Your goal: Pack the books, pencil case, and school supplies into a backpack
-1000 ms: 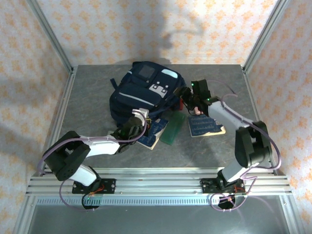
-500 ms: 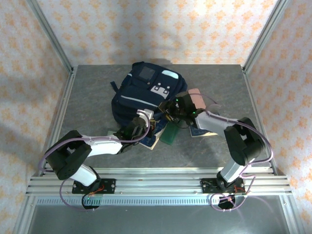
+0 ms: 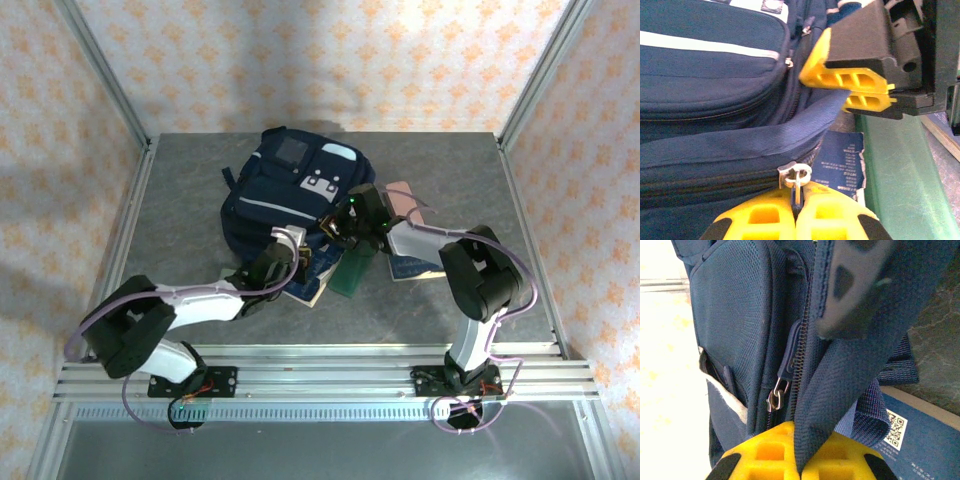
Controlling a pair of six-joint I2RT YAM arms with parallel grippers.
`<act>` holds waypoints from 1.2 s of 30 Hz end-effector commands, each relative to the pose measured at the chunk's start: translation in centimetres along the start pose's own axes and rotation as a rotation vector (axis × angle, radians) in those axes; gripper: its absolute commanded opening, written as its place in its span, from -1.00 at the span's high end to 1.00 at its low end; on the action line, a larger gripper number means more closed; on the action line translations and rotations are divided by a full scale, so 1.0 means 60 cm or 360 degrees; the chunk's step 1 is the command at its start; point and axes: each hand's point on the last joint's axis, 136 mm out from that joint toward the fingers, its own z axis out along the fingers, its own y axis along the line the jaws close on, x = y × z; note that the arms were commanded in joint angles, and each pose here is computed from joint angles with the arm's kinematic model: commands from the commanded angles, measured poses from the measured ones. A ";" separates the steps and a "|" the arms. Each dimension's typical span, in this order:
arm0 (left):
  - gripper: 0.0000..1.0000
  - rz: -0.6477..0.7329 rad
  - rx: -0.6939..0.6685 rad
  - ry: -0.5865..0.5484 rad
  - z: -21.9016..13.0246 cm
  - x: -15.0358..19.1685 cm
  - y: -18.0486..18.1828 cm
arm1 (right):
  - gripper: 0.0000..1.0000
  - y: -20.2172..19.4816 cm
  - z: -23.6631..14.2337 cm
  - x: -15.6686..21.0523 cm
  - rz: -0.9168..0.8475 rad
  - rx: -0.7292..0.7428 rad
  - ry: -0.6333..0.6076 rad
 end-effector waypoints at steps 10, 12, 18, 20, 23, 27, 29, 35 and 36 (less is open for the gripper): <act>1.00 -0.0334 -0.0311 -0.0140 -0.099 0.024 0.152 | 1.00 0.030 -0.090 -0.141 -0.0028 -0.0101 -0.0390; 1.00 -0.0345 -0.0336 -0.0149 -0.107 0.027 0.161 | 1.00 0.035 -0.089 -0.145 -0.0042 -0.0102 -0.0395; 1.00 -0.0321 -0.0194 -0.0091 -0.098 0.019 0.129 | 1.00 0.056 -0.072 -0.168 -0.0090 -0.0077 -0.0407; 1.00 -0.0321 -0.0126 -0.0105 -0.093 0.006 0.110 | 1.00 0.066 -0.063 -0.185 -0.0116 -0.0051 -0.0419; 1.00 -0.0285 -0.0056 -0.0136 -0.083 -0.020 0.077 | 1.00 0.082 -0.052 -0.214 -0.0146 -0.0010 -0.0439; 1.00 -0.0236 0.0068 -0.0148 -0.060 -0.053 0.020 | 0.92 0.091 -0.049 -0.248 -0.0162 0.0061 -0.0485; 1.00 -0.0219 0.0119 -0.0143 -0.045 -0.062 -0.007 | 0.52 0.093 -0.051 -0.253 -0.0187 0.0102 -0.0488; 1.00 -0.0176 0.0177 -0.0107 -0.011 -0.062 -0.046 | -0.03 0.073 -0.085 -0.211 -0.0217 0.0170 -0.0388; 1.00 -0.0173 0.0182 -0.0099 -0.007 -0.059 -0.048 | -0.05 0.065 -0.094 -0.195 -0.0201 0.0168 -0.0357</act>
